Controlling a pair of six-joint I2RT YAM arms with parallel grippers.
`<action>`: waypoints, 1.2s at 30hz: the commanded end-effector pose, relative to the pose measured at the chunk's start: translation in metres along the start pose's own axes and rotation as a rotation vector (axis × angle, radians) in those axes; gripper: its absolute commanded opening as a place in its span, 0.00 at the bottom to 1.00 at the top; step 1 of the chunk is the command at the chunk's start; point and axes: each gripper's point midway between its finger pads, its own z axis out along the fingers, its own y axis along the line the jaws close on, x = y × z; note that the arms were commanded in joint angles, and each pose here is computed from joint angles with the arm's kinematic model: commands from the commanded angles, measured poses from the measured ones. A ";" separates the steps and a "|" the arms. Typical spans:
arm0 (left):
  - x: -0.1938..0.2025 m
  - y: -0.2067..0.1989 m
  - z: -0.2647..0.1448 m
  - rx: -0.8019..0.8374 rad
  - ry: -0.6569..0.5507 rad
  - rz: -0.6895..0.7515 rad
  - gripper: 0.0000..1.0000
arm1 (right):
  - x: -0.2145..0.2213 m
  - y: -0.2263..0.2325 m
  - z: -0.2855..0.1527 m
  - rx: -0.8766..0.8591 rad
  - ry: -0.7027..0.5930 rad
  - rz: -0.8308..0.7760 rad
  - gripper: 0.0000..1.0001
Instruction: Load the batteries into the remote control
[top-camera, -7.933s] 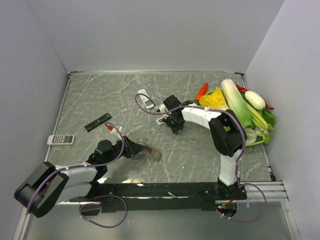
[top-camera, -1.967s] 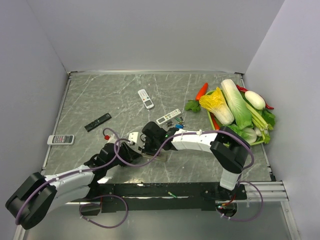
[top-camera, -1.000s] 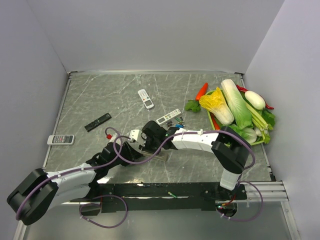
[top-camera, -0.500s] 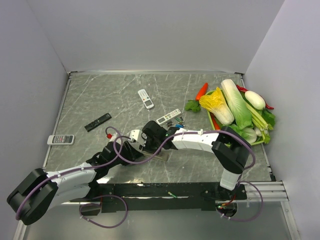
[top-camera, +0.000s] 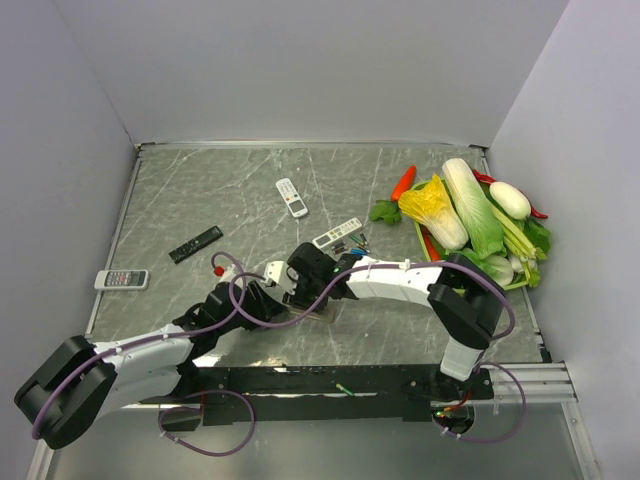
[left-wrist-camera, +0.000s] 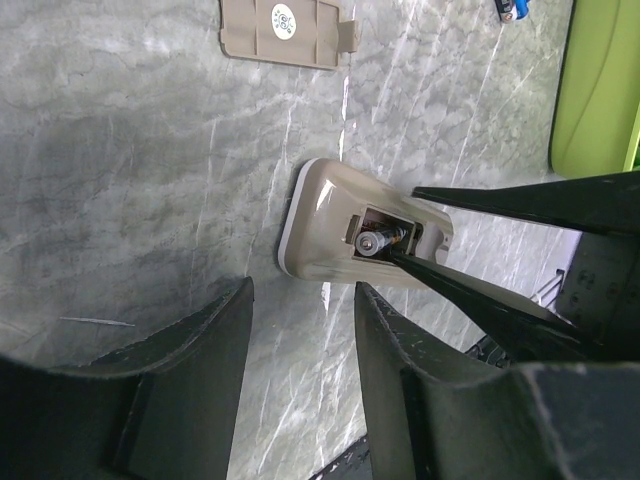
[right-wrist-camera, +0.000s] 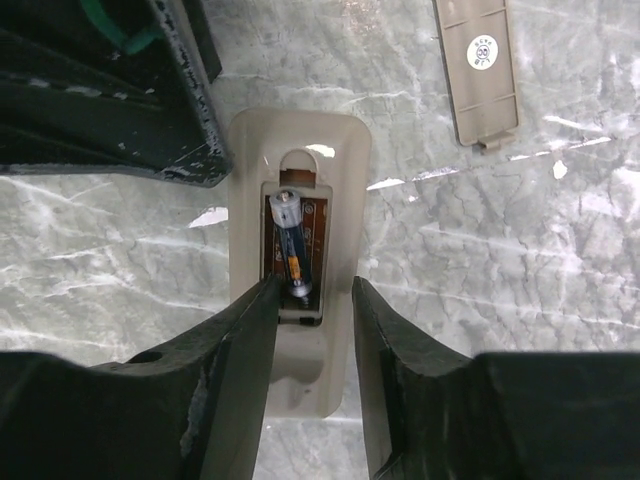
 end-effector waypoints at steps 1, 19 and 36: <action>-0.001 0.008 0.002 -0.047 -0.004 0.034 0.50 | -0.019 -0.002 -0.023 0.016 -0.087 0.009 0.45; -0.007 0.000 0.008 -0.056 -0.004 0.066 0.49 | -0.011 -0.005 0.004 -0.023 -0.067 0.039 0.45; -0.008 0.000 0.011 -0.058 -0.002 0.069 0.48 | -0.002 -0.004 0.012 -0.058 -0.053 0.067 0.32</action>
